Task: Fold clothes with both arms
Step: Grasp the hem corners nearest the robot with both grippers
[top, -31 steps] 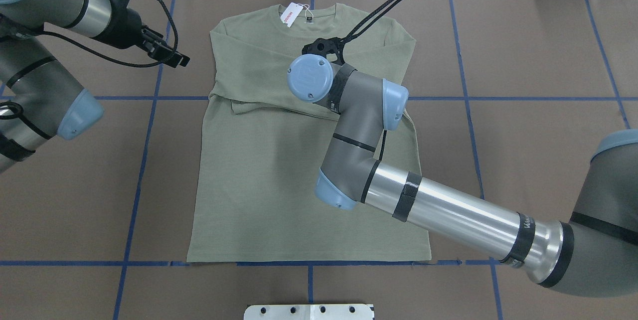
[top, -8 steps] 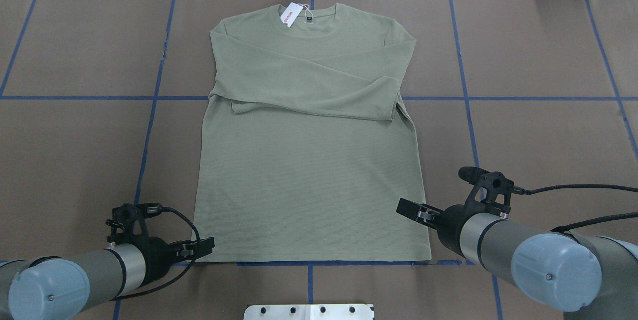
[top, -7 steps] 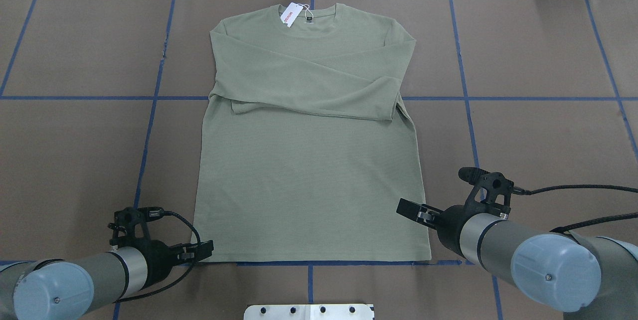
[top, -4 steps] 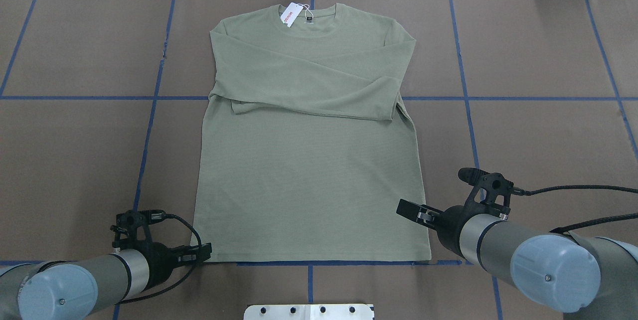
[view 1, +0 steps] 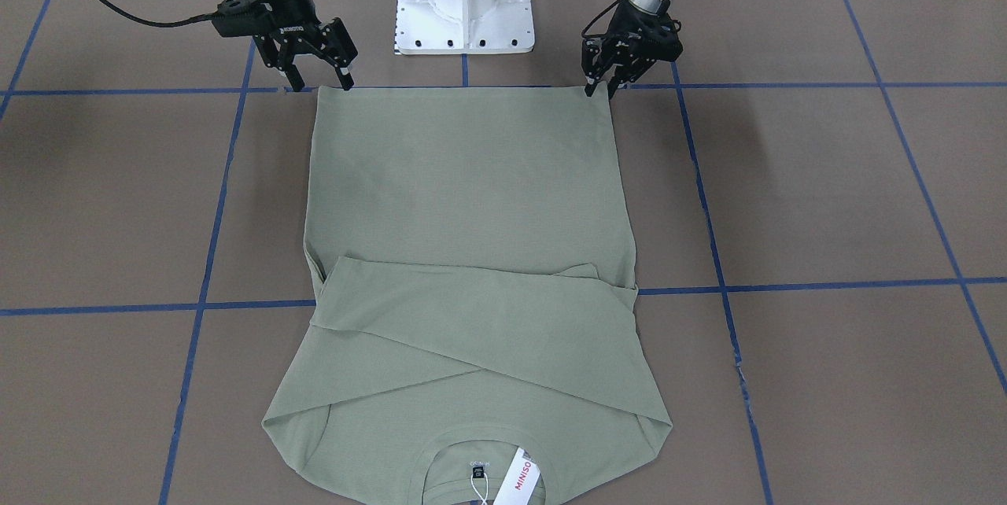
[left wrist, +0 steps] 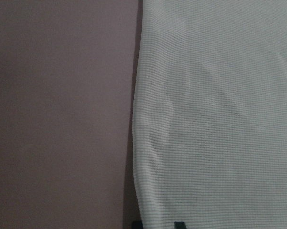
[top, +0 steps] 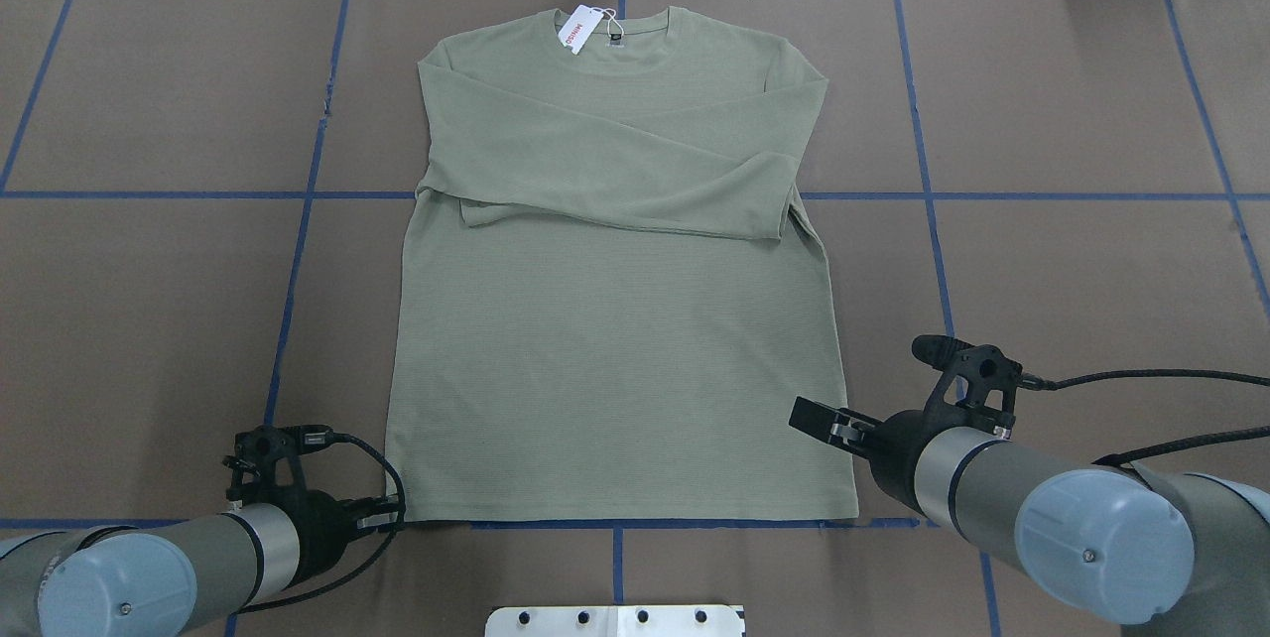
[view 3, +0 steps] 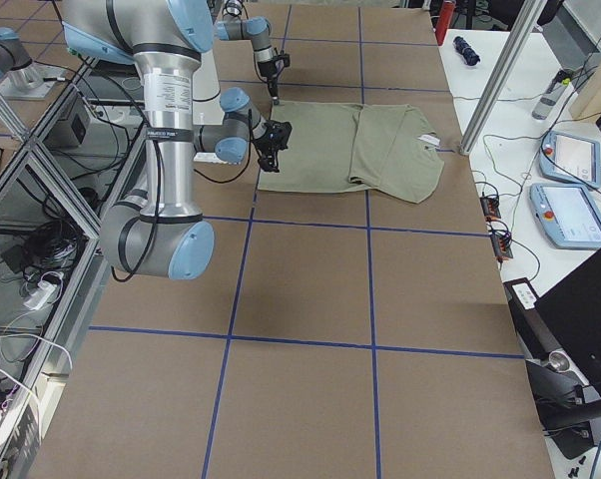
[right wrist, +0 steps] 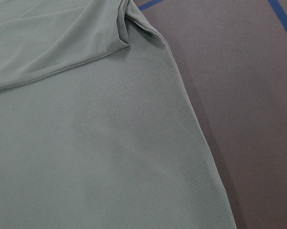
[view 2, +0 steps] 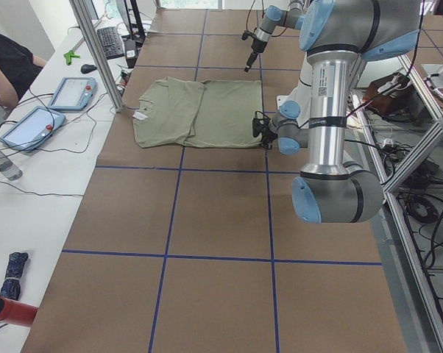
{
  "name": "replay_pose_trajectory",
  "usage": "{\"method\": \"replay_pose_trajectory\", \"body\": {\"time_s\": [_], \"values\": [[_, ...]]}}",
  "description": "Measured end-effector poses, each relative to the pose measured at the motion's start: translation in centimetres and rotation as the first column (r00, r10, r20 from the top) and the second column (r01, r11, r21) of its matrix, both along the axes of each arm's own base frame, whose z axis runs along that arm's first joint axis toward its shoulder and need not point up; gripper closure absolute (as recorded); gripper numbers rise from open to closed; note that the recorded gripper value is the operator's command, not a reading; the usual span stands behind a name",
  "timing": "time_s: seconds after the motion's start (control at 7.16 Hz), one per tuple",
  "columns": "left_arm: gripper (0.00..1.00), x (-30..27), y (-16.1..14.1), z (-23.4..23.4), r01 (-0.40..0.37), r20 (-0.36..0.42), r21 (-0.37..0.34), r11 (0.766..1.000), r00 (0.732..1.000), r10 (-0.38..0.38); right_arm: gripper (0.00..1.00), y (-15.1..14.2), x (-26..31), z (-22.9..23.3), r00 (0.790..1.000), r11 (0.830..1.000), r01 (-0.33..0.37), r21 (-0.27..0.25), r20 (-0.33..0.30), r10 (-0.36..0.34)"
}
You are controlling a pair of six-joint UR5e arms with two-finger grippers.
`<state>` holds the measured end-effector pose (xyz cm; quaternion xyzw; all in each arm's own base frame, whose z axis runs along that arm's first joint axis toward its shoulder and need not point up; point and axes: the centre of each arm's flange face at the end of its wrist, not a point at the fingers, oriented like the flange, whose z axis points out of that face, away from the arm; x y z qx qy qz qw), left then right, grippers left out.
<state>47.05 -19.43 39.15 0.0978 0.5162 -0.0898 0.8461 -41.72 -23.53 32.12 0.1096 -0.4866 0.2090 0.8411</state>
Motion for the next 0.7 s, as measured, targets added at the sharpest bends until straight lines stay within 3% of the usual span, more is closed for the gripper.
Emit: {"method": "replay_pose_trajectory", "body": {"time_s": [0.14, 0.42, 0.7], "values": [[1.0, -0.2, 0.0, -0.3, -0.001, -0.006, 0.003, 1.0, 1.0, 0.001, 0.18, 0.3, -0.2, 0.4, 1.0, 1.0, -0.004, -0.017, -0.009, 0.004], [1.0, -1.4, 0.0, -2.4, -0.003, -0.046, 0.007, 1.0, 0.999, 0.003, 0.23, 2.6, -1.7, 1.8, 0.998, 0.993, -0.044, -0.113, -0.052, 0.039], [1.0, -1.9, 0.0, -4.0, -0.006, -0.081, 0.009, 1.0, 0.997, 0.006, 0.27, 6.5, -3.5, 3.3, 0.994, 0.988, -0.08, -0.133, -0.081, 0.069]]}}
